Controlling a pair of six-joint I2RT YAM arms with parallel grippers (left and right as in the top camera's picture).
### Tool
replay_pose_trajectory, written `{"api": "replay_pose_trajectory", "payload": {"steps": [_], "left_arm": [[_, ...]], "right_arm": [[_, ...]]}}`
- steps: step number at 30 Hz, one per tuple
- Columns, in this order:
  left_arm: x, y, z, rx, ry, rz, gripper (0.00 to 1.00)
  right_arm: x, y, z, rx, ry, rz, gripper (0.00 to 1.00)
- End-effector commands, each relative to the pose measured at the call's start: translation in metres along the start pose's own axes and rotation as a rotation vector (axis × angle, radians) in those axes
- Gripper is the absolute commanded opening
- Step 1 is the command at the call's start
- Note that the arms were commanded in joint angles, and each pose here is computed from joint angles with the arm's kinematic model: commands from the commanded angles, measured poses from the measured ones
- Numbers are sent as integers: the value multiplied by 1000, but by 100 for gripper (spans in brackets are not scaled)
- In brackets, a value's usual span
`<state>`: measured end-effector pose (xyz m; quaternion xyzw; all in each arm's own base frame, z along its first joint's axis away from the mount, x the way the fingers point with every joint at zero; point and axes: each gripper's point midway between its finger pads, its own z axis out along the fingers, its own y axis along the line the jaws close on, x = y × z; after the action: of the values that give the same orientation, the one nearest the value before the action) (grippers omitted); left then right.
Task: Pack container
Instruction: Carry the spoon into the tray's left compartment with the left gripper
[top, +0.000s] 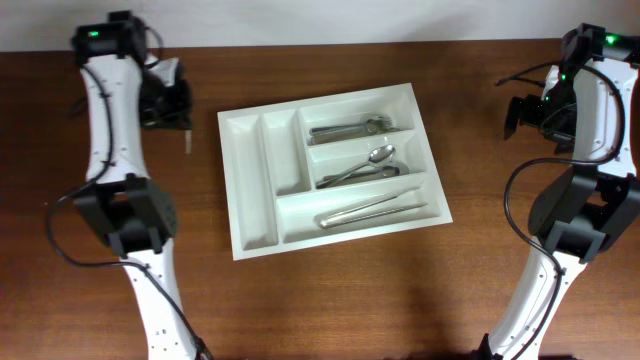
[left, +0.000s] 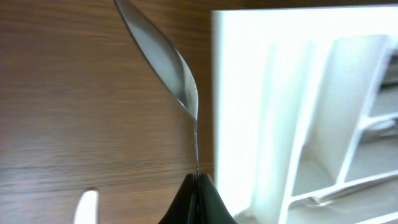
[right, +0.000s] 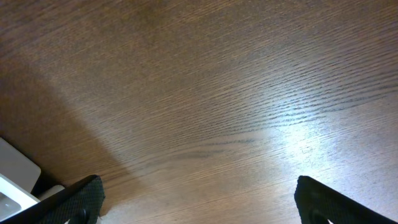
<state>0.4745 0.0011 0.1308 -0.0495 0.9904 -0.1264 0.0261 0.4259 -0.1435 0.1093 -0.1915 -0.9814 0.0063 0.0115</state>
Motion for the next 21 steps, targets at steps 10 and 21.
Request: {"api": "replay_pose_trajectory", "payload": {"steps": [10,21], "left_arm": [[26,-101,5,9,27,-122,2],[66,-77,54,-90,244,-227,2]], "right_arm": [[1,3,-1,-8,-1,-12,99],[1,3,-1,-8,-1,-12,99]]}}
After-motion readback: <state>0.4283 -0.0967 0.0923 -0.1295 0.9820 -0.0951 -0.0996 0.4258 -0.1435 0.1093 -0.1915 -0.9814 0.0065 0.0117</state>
